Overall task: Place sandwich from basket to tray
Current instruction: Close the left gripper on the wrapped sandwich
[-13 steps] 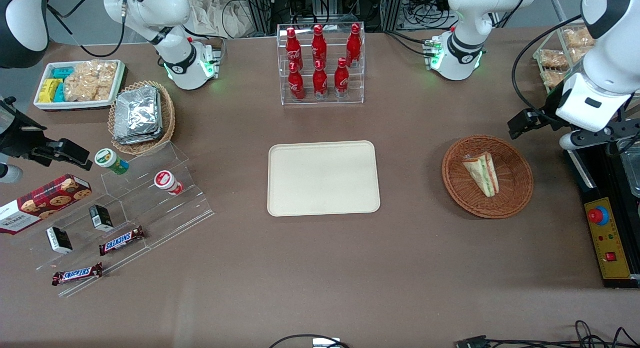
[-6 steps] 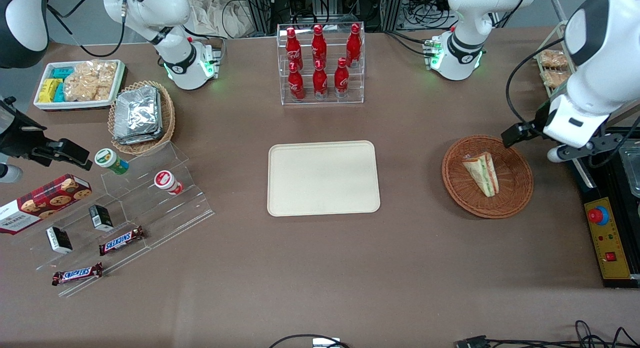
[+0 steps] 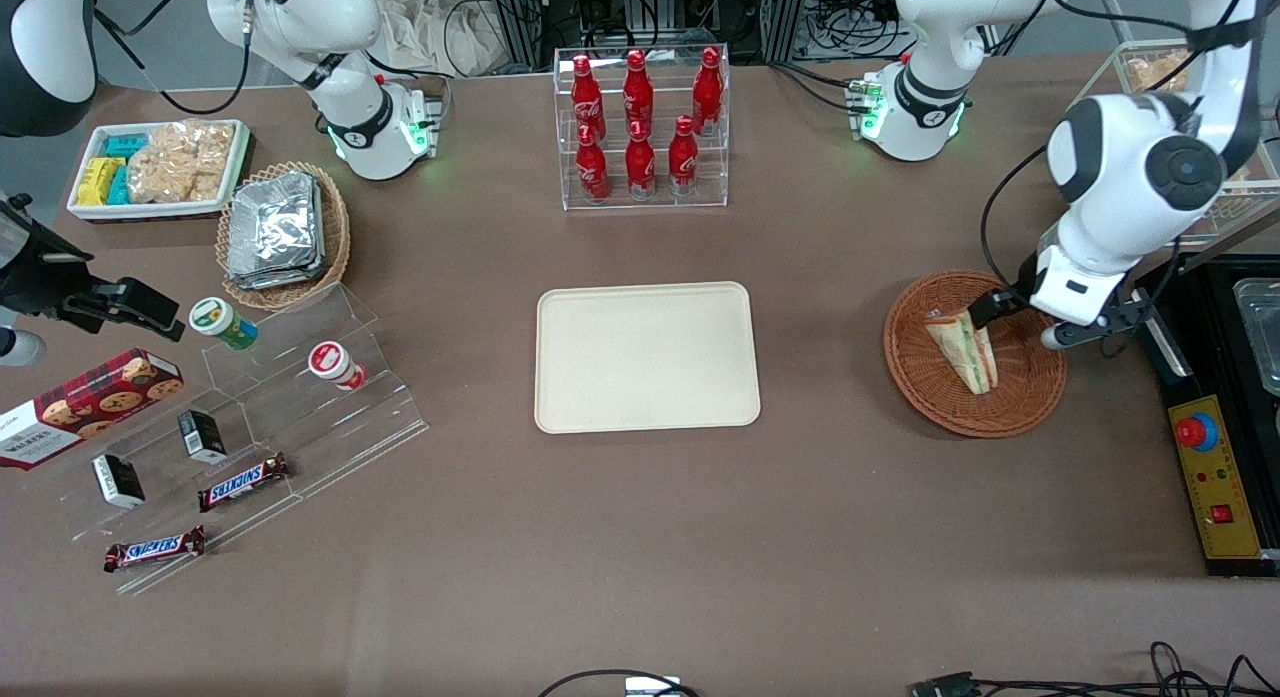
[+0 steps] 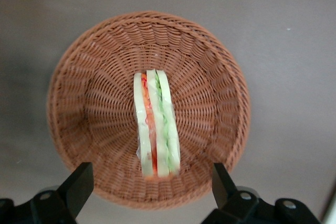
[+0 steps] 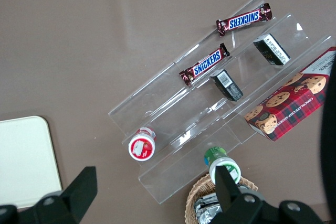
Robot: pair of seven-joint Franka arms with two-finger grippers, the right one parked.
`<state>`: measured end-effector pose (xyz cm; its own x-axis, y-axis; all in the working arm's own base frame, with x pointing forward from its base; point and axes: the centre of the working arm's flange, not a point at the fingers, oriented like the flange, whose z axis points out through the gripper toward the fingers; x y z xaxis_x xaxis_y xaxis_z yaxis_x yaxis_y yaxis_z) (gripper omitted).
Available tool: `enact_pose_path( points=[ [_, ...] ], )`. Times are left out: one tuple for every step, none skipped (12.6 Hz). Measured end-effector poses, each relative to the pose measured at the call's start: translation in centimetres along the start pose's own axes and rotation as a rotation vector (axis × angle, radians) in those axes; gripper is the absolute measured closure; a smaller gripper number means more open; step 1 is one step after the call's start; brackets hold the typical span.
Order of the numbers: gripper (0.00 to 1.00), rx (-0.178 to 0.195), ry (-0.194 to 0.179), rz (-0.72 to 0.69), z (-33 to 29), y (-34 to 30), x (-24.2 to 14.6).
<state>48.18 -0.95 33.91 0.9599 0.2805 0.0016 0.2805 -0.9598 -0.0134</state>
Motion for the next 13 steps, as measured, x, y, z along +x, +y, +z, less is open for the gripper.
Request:
enact_pose_path(
  points=[
    [0.0, -0.005, 0.006, -0.001, 2.1, -0.1, -0.3],
    [0.0, -0.006, 0.002, -0.001, 4.0, -0.1, -0.3],
    [0.0, -0.006, -0.005, -0.001, 5.4, -0.1, -0.3],
    [0.0, -0.008, -0.007, 0.0, 6.5, 0.0, -0.2],
    [0.0, -0.01, -0.004, 0.0, 7.5, 0.0, -0.2],
    [0.0, -0.013, -0.002, 0.0, 8.5, 0.0, -0.3],
    [0.0, -0.014, -0.002, 0.0, 9.8, 0.0, -0.6],
    [0.0, -0.015, -0.007, 0.0, 11.0, -0.1, -1.0],
    [0.01, -0.014, -0.014, 0.0, 12.0, -0.2, -1.2],
    [0.06, -0.014, -0.018, 0.0, 12.5, -0.2, -1.3],
    [0.18, -0.014, -0.017, 0.0, 12.5, -0.2, -1.3],
    [0.31, -0.015, -0.015, -0.001, 12.5, -0.2, -1.3],
    [0.44, -0.015, -0.014, -0.001, 12.5, -0.2, -1.3]
  ],
)
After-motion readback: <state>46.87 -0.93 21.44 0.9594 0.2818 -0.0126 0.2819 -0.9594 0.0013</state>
